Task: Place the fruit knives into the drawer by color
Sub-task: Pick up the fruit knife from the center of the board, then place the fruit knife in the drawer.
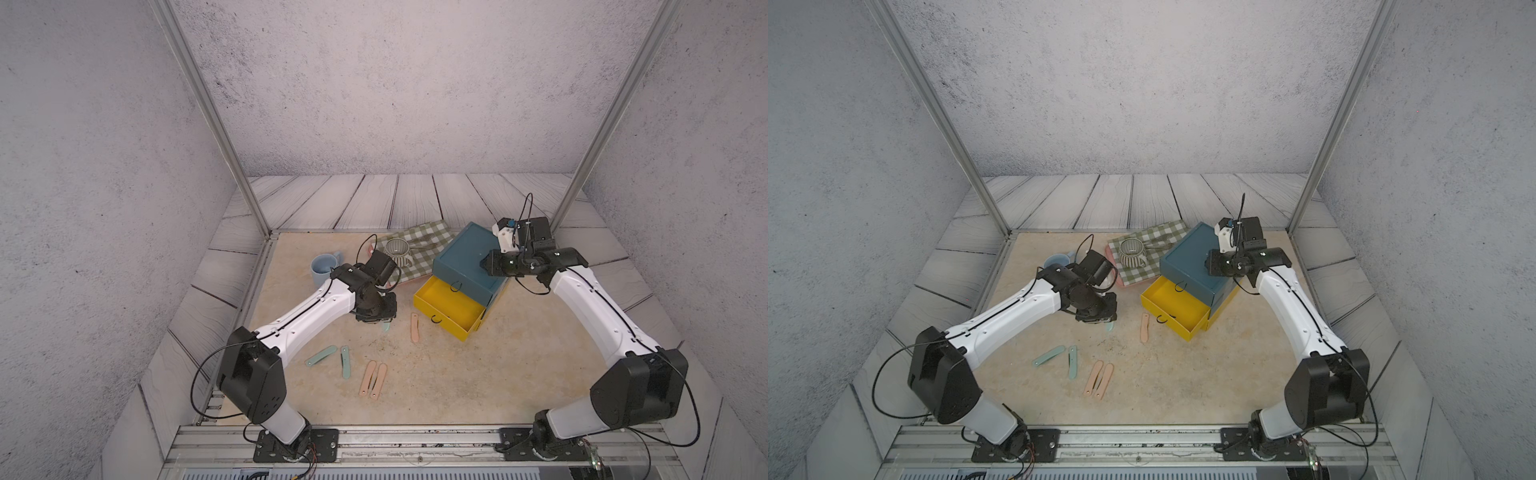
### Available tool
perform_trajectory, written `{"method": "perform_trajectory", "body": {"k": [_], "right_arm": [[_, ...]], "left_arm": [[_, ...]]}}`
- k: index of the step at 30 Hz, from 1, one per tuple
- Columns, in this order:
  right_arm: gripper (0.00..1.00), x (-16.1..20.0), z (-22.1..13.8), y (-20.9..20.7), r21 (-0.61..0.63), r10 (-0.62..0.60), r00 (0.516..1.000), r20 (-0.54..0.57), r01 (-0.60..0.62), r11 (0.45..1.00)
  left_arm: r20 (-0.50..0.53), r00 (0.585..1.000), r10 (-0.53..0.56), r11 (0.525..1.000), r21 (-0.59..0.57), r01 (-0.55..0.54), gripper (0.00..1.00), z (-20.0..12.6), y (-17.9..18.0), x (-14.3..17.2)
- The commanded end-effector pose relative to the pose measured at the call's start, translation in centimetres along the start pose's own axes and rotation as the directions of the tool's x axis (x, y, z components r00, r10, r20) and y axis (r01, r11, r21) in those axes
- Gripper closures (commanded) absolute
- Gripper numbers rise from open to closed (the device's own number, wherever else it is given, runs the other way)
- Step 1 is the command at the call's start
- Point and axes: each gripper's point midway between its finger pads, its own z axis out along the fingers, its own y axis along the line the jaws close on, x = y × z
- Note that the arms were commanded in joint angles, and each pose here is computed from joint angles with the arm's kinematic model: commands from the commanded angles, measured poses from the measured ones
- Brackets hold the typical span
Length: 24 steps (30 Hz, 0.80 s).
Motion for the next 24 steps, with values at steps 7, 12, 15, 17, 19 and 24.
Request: {"method": "perform_trajectory", "body": {"k": [7,12,15,17,19,24], "right_arm": [[0.84,11.5,2.7,-4.5,0.189,0.157,0.892,-0.423,-0.082,0.979],[0.86,11.4,2.7,-4.4,0.188,0.153,0.893,-0.424,-0.078,0.979],[0.9,11.4,2.6,-4.4,0.188,0.151,0.892,-0.426,-0.076,0.979],[0.92,11.5,2.6,-4.4,0.187,0.15,0.891,-0.428,-0.075,0.979],[0.94,11.6,2.5,-4.4,0.185,0.15,0.891,-0.429,-0.076,0.98],[0.99,11.8,2.5,-4.4,0.185,0.151,0.888,-0.435,-0.076,0.98]], "left_arm": [[0.107,0.993,-0.054,0.965,0.26,0.025,0.96,-3.3,-7.5,-2.8],[0.089,0.994,-0.061,0.952,0.303,0.031,0.96,-1.8,-10.0,-3.7],[0.088,0.995,-0.055,0.95,0.31,0.026,0.96,-1.2,-11.2,-4.4],[0.082,0.995,-0.051,0.949,0.314,0.023,0.96,-0.7,-11.9,-4.7],[0.075,0.996,-0.048,0.95,0.313,0.023,0.96,-0.1,-12.4,-4.9],[0.063,0.997,-0.048,0.951,0.308,0.026,0.96,1.1,-13.3,-5.0]]}}
